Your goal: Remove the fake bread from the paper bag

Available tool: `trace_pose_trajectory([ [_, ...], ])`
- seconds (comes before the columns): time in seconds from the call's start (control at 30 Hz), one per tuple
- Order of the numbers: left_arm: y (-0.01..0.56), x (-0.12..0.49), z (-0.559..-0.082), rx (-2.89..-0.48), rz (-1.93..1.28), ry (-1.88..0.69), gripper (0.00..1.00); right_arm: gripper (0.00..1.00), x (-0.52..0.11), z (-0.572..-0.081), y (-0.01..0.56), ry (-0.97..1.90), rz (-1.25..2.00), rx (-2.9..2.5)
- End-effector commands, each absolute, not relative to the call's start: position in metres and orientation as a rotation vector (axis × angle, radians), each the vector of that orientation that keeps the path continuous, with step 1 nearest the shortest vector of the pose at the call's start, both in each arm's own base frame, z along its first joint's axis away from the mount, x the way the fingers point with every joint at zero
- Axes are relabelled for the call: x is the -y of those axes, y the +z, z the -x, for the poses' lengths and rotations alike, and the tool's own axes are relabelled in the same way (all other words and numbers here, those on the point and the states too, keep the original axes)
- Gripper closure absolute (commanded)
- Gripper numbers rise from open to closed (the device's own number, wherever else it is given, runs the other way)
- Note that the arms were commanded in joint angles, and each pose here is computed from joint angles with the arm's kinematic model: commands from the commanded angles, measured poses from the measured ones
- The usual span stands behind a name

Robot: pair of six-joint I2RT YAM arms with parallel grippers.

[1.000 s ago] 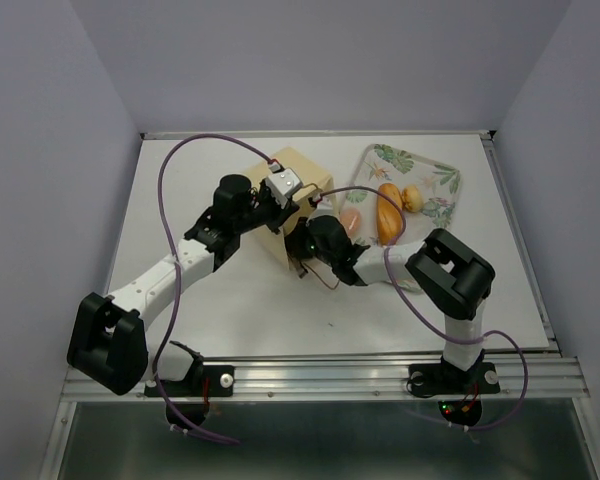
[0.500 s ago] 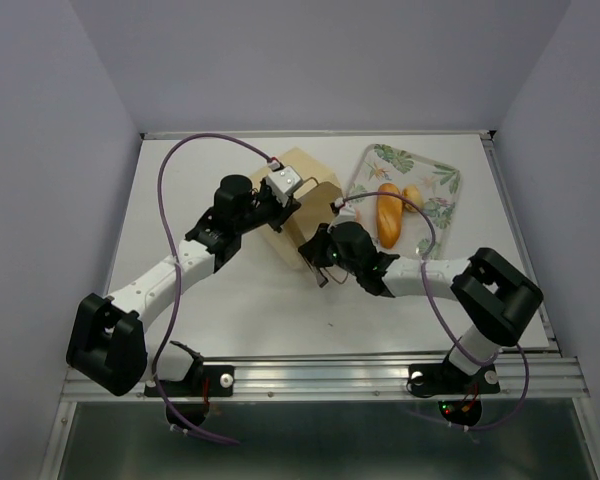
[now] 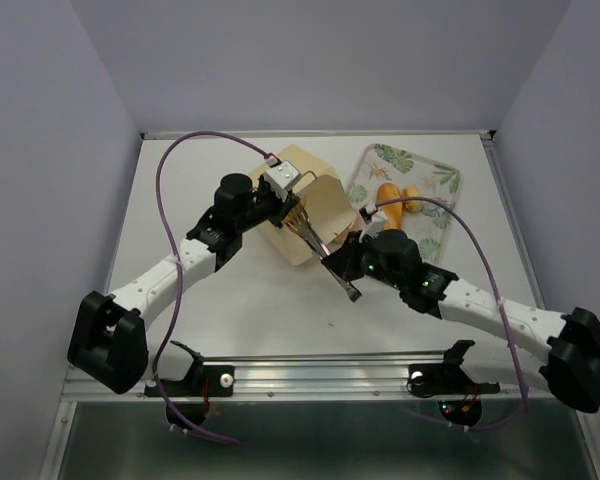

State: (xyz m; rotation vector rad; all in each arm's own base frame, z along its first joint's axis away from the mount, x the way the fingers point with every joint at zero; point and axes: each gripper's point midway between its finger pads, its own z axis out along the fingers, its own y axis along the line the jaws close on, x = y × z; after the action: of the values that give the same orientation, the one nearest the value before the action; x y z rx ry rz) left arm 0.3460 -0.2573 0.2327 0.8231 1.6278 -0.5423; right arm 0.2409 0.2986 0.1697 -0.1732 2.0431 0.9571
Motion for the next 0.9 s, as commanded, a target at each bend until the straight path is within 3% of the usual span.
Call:
trace_pose_trajectory([
  [0.0,0.269,0.260,-0.360,-1.546,-0.748,-0.523,1.00,0.99,-0.283,-0.213,0.203,1.005,0.269,-2.007],
  [0.33,0.277,0.251,-0.382,-1.570,-0.645,-0.465,1.00,0.99,-0.227,-0.169,0.226,0.936,0.208,-2.121],
  [0.5,0.270,0.250,-0.393,-1.612,-0.605,-0.456,1.00,0.99,-0.202,-0.159,0.274,0.954,0.152,-2.004],
  [0.87,0.301,0.240,-0.420,-1.641,-0.401,-0.432,1.00,0.99,-0.130,-0.200,0.278,0.485,-0.186,-2.004],
])
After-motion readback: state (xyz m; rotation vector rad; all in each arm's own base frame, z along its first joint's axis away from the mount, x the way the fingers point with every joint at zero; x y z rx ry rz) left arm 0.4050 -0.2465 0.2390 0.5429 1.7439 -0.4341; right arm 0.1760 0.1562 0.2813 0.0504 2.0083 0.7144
